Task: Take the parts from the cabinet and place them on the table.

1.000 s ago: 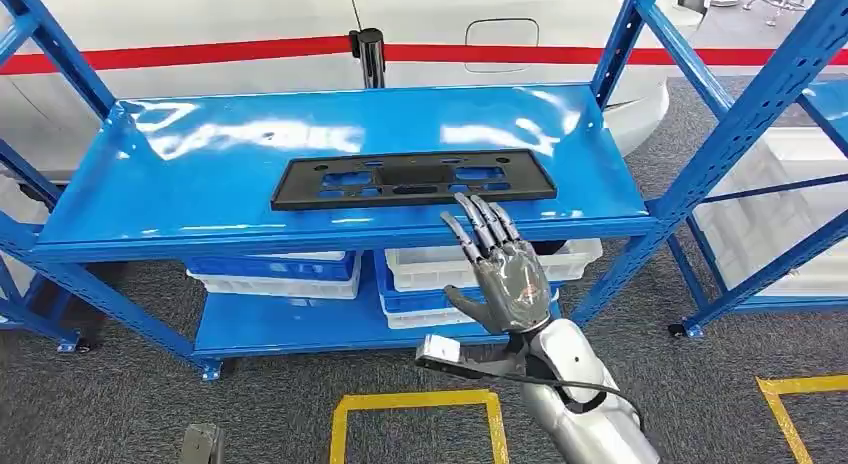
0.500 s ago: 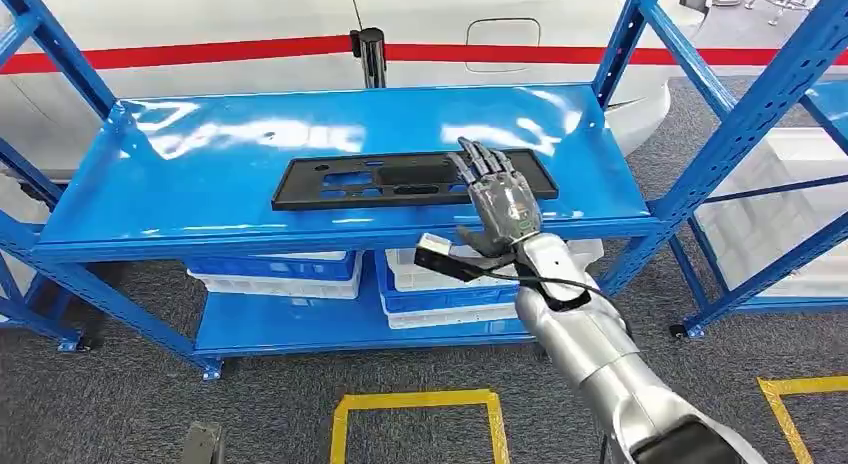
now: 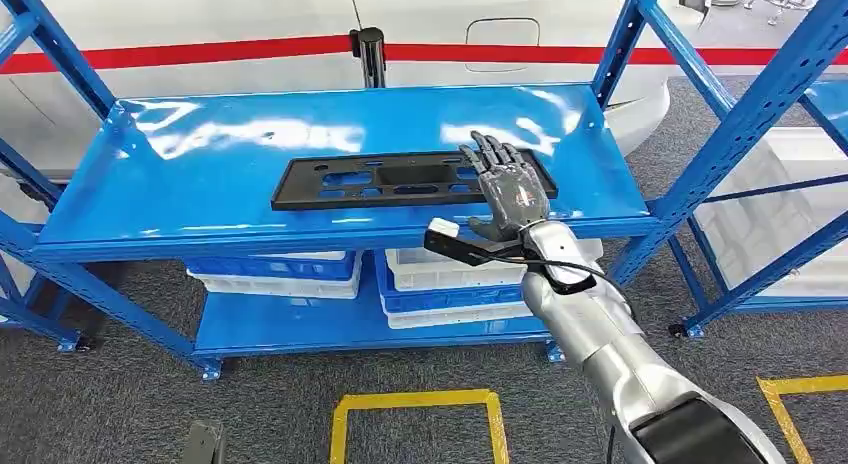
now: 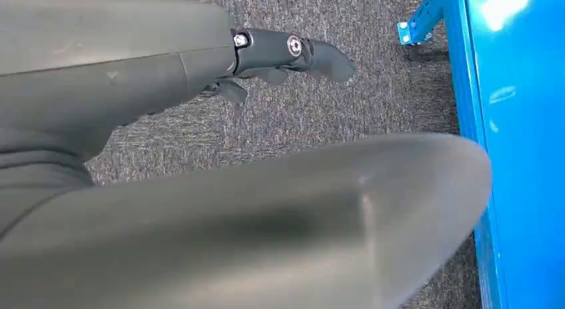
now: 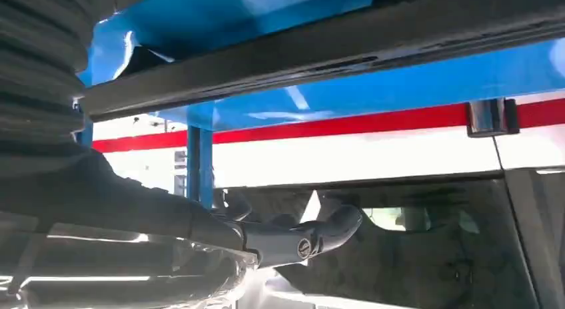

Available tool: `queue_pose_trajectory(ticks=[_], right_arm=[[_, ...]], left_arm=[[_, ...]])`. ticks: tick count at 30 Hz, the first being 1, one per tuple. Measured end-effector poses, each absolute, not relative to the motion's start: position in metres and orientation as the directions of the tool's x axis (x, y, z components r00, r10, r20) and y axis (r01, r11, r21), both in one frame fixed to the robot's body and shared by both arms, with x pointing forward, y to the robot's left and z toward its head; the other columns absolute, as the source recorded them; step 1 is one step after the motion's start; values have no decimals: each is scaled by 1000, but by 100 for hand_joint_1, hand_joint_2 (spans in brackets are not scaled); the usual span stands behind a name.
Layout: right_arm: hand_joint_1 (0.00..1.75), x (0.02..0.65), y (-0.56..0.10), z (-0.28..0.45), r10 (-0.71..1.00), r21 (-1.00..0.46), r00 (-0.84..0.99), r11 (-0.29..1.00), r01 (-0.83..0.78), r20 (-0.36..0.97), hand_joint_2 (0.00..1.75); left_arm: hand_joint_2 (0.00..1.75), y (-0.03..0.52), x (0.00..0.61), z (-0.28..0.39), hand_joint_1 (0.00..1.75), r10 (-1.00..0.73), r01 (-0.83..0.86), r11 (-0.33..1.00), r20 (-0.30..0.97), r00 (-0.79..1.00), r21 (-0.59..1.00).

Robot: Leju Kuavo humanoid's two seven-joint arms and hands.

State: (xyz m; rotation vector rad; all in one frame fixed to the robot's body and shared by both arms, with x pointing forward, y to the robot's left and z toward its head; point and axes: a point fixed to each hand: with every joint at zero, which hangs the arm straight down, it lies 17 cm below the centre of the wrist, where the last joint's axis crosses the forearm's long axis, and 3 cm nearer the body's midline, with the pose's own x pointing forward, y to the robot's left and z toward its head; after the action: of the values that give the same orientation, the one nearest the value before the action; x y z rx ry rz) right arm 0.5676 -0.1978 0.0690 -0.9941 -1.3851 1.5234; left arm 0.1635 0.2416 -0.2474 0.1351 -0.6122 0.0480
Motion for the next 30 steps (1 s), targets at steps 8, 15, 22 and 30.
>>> queue_pose_trajectory(ticks=[8, 15, 22, 30], right_arm=[[0, 567, -202, 66, 941, -996, -337, -55, -75, -26, 175], [0, 567, -207, 60, 945, -993, -325, -69, -93, -35, 175], [0, 566, -223, 52, 955, -989, -292, -94, -113, -57, 175], [0, 567, -247, 45, 968, -983, -237, -118, -139, -83, 175]], left_arm=[[0, 242, 164, -247, 0, 6, -86, 990, 576, 818, 112], [0, 242, 163, -247, 0, 6, -86, 990, 575, 818, 112], [0, 241, 164, -247, 0, 10, -84, 991, 578, 816, 102], [0, 243, 164, -248, 0, 10, -80, 992, 574, 819, 98]])
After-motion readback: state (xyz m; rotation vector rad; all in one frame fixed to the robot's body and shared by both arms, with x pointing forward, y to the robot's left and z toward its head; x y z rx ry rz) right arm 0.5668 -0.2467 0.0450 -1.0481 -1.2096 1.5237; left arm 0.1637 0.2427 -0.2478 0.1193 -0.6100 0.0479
